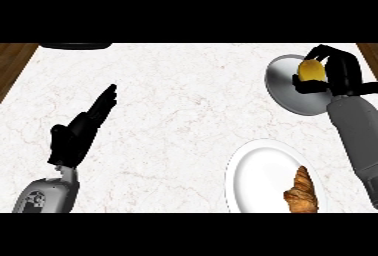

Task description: Pick the lemon from the plate and place it in the pan

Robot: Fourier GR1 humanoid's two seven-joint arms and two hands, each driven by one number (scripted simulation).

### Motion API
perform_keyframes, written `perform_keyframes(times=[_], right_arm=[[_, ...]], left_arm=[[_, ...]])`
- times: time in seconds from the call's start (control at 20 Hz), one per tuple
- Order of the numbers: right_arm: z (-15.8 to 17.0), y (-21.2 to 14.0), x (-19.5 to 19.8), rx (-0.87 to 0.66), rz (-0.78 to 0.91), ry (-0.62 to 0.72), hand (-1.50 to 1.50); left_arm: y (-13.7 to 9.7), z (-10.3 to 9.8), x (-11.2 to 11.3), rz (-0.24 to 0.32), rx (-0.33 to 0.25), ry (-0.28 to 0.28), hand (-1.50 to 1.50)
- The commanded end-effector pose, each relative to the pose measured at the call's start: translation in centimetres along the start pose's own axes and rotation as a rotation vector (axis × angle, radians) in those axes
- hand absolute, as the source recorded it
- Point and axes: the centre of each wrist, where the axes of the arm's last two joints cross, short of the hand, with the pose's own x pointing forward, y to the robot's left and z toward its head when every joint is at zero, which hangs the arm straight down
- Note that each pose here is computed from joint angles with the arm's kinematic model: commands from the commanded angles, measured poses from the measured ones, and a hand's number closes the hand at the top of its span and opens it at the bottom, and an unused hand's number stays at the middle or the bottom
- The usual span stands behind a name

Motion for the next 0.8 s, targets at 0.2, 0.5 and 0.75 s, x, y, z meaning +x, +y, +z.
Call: perform_keyframes(times=[0.2, 0.5, 0.75], right_arm=[[0.4, -0.6, -3.4, 0.064, 0.043, 0.304, 1.5], [-0.2, -1.0, -3.3, 0.233, -0.031, 0.264, -1.5], [0.0, -1.1, -3.7, 0.138, -0.226, 0.248, -1.5]], left_arm=[[0.4, -0.1, 0.3, -0.001, -0.028, -0.023, 0.0], [0.1, -1.3, 2.2, -0.008, -0.031, -0.032, 0.0], [-0.3, -0.7, 0.7, -0.022, -0.041, -0.027, 0.0]])
